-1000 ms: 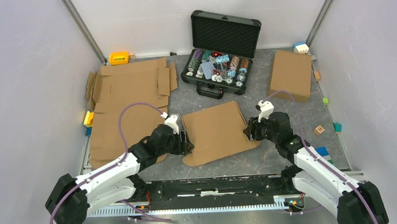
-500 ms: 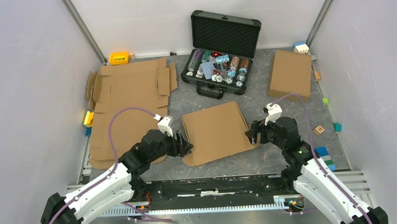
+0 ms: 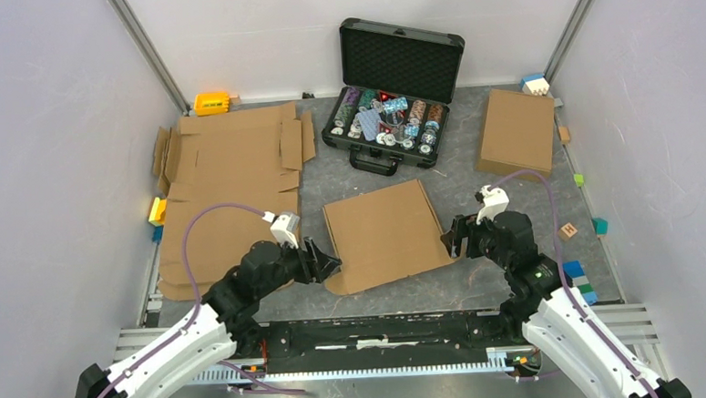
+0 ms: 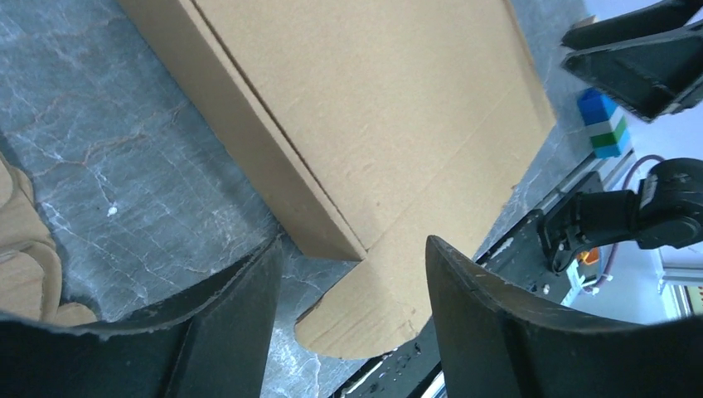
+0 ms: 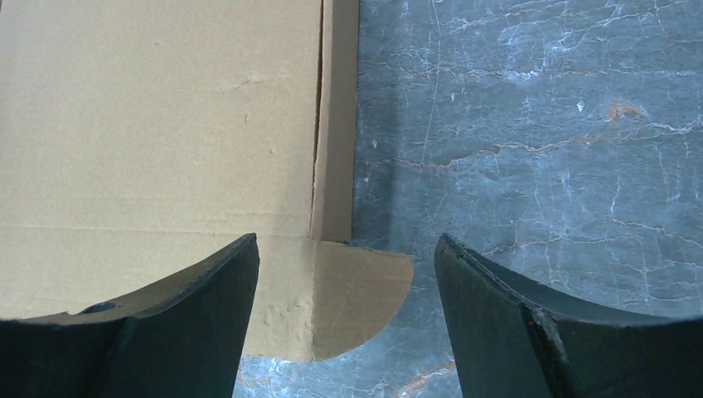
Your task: Fold the paper box
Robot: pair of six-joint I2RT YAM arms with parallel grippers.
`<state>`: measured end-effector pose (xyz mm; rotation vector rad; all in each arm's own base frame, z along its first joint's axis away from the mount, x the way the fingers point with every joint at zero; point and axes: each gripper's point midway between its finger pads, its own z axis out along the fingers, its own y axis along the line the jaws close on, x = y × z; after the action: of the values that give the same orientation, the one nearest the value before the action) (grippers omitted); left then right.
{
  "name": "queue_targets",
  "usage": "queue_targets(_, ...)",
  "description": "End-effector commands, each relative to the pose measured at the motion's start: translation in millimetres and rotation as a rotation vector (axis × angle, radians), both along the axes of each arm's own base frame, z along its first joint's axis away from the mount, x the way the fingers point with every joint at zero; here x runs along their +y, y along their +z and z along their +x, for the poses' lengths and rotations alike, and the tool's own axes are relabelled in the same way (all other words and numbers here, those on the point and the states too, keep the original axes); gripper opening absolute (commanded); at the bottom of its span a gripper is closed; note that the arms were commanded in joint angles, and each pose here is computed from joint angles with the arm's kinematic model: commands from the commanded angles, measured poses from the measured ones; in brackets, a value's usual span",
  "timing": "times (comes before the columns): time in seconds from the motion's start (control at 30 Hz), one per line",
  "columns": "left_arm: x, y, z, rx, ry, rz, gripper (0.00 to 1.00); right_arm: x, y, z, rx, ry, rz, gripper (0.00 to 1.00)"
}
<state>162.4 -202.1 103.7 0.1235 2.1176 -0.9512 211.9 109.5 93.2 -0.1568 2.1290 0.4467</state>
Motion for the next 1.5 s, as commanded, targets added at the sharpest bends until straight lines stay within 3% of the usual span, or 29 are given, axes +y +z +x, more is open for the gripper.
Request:
queue_targets(0.0, -11, -8, 2, 0.071, -0.005, -0.021, 0.69, 4, 24, 9, -0.058, -0.017, 0.050, 0.82)
queue_targets(0.2, -18, -18, 8, 0.144, 0.017, -0.005, 0.69, 8, 25, 15, -0.125, 0.018, 0.047, 0.79)
queue_targets(0.33, -26, -11, 13, 0.152, 0.034, -0.060, 0.70, 17, 21, 21, -0.132, 0.048, 0.065, 0.70)
queue_targets(0.4, -27, -12, 14, 0.158, 0.037, -0.066, 0.69, 21, 16, 24, -0.113, 0.060, 0.070, 0.62)
queue_targets(0.57, -24, -13, 17, 0.159, 0.056, -0.072, 0.58, 27, 9, 34, -0.075, 0.066, 0.062, 0.46)
queue_targets(0.83, -16, 1, 18, 0.160, 0.080, -0.117, 0.56, 28, -1, 41, -0.027, 0.053, 0.045, 0.24)
queue_targets(1.0, -8, 4, 16, 0.153, 0.099, -0.117, 0.56, 26, -2, 38, 0.015, 0.062, 0.018, 0.00)
queue_targets(1.17, 4, 3, 17, 0.128, 0.136, -0.067, 0.59, 25, 9, 40, 0.023, 0.063, 0.015, 0.00)
queue_targets(1.3, 5, 0, 19, 0.125, 0.143, -0.060, 0.69, 31, 23, 41, 0.029, 0.098, 0.023, 0.00)
queue_targets(1.33, 4, 1, 20, 0.119, 0.142, -0.066, 0.70, 32, 25, 42, 0.026, 0.107, 0.023, 0.04)
queue_targets(1.4, 3, 1, 23, 0.112, 0.152, -0.080, 0.74, 35, 28, 42, 0.020, 0.130, 0.023, 0.35)
queue_targets(1.47, 3, 3, 28, 0.092, 0.161, -0.094, 0.74, 39, 27, 42, 0.019, 0.155, 0.033, 0.55)
